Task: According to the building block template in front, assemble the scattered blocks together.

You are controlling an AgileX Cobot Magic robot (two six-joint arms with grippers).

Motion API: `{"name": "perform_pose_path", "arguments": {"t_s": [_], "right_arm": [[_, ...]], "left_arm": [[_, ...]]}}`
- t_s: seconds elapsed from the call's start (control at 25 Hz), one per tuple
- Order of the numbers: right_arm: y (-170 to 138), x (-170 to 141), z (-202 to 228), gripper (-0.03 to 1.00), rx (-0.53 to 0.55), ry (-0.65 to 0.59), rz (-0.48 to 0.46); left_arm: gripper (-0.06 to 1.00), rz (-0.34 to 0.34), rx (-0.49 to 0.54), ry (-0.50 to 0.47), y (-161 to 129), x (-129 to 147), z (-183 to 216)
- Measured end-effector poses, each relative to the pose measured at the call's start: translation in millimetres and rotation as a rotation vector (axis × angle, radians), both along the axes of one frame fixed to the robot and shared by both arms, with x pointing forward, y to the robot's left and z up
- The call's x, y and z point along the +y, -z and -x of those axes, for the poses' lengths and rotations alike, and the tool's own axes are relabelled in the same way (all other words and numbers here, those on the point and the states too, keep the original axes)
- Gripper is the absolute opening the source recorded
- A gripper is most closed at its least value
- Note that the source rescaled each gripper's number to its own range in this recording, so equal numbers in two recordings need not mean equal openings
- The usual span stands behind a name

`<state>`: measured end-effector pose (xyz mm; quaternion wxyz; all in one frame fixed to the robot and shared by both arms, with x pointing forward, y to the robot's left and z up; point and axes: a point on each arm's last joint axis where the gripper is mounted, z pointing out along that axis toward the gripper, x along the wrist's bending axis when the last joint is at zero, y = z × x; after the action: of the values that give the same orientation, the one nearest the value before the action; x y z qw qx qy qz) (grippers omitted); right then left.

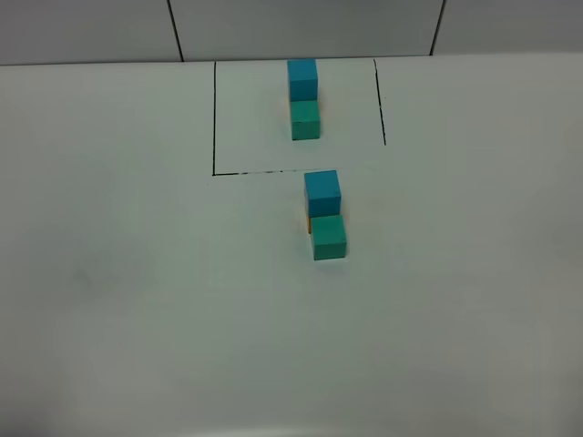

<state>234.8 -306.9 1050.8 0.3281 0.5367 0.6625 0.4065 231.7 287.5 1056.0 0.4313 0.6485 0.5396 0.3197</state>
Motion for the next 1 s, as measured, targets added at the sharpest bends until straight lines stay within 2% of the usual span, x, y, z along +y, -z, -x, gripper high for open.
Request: {"name": "perform_pose_path", "arguments": {"t_s": [0.28,0.6,1.0], "right_arm": [[0.0,0.0,0.1,0.76,0.0,0.008,0.002],[0.1,3.9,1.4,0.76,-0.002,0.12,0.024],[0.1,6.4,1.7,0.76,0.0,0.184,0.013]], "left_arm": [[0.78,0.0,0.0,0.0,0.0,0.0,0.0],[0.78,0.0,0.0,0.0,0.0,0.0,0.0],[0.78,0.0,0.0,0.0,0.0,0.0,0.0]]}}
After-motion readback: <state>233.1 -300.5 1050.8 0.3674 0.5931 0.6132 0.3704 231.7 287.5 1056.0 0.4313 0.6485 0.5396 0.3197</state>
